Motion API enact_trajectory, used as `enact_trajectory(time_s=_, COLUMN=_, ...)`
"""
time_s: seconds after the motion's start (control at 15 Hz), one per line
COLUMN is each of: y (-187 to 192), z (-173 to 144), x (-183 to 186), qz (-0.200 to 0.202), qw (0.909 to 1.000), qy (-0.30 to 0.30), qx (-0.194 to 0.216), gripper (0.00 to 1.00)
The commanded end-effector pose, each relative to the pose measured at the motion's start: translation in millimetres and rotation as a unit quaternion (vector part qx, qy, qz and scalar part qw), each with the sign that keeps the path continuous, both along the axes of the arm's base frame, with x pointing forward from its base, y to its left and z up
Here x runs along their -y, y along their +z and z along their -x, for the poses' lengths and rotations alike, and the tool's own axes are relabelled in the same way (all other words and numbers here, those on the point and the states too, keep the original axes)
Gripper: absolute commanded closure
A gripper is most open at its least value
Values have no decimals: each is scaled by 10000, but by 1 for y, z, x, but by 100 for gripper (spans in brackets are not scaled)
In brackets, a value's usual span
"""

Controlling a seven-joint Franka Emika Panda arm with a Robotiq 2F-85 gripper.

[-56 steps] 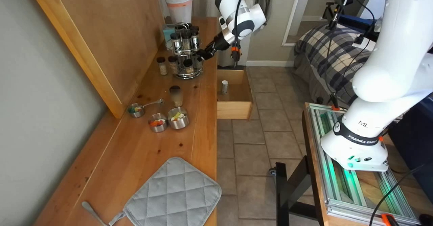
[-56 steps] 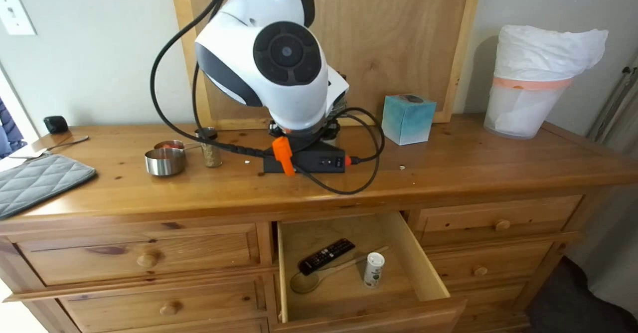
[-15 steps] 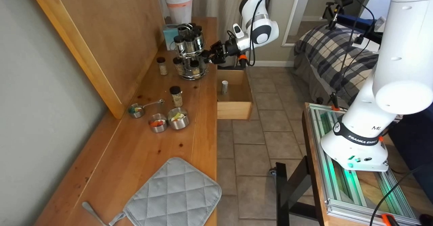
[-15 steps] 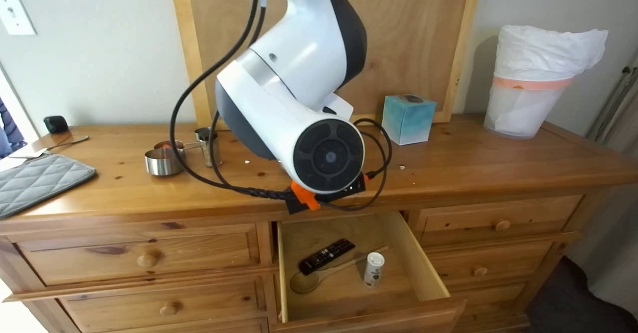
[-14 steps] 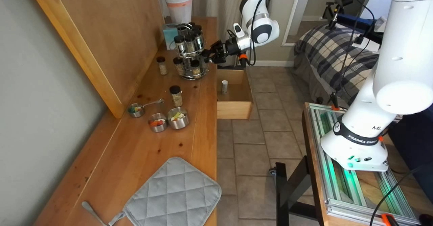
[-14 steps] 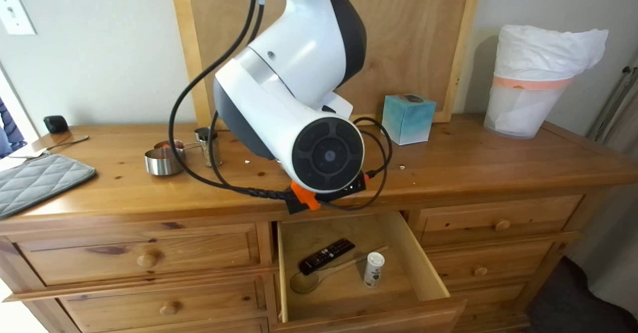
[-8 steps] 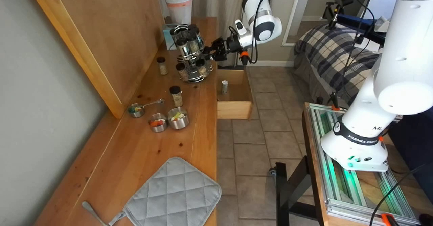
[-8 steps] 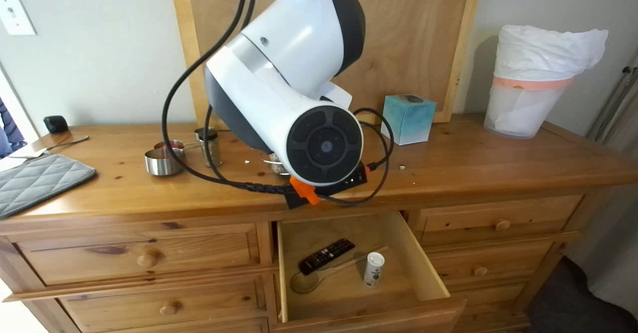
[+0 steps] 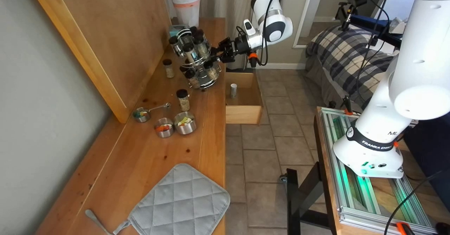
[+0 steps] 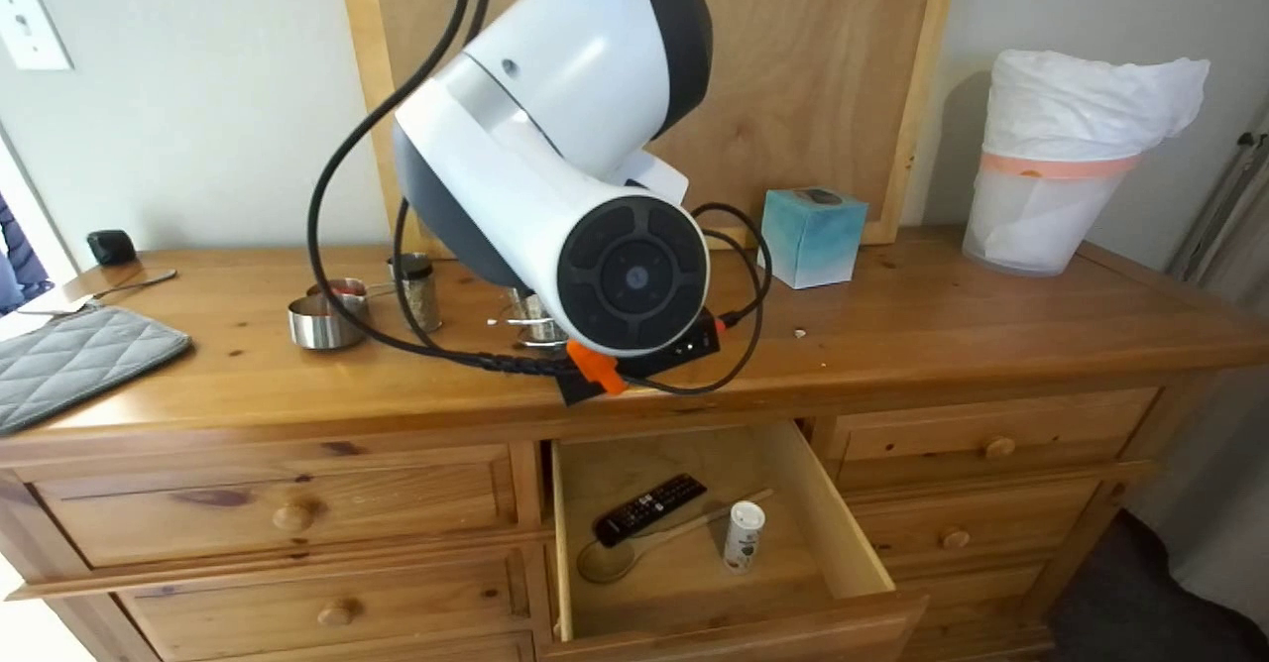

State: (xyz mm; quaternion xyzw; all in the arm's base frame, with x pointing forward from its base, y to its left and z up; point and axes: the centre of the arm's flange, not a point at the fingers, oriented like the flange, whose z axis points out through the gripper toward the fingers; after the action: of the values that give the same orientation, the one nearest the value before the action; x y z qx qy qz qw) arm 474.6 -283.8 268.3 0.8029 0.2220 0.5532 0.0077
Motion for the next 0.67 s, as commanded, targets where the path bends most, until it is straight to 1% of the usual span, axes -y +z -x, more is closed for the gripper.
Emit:
enact_trajectory(time_s=0.0, y=20, z=2, x=3, qz=5, qw=9996, qy=-153, qx=247, gripper=77)
enact_trajectory(time_s=0.33, y=15, z=2, x=11, qz=11, qw=9992, qy=-389, qx=34, gripper=77)
enact_trajectory(time_s=0.6, y=11, z=3, x=18, qz=9, qw=9979, qy=-608, qx=-242, gripper=77)
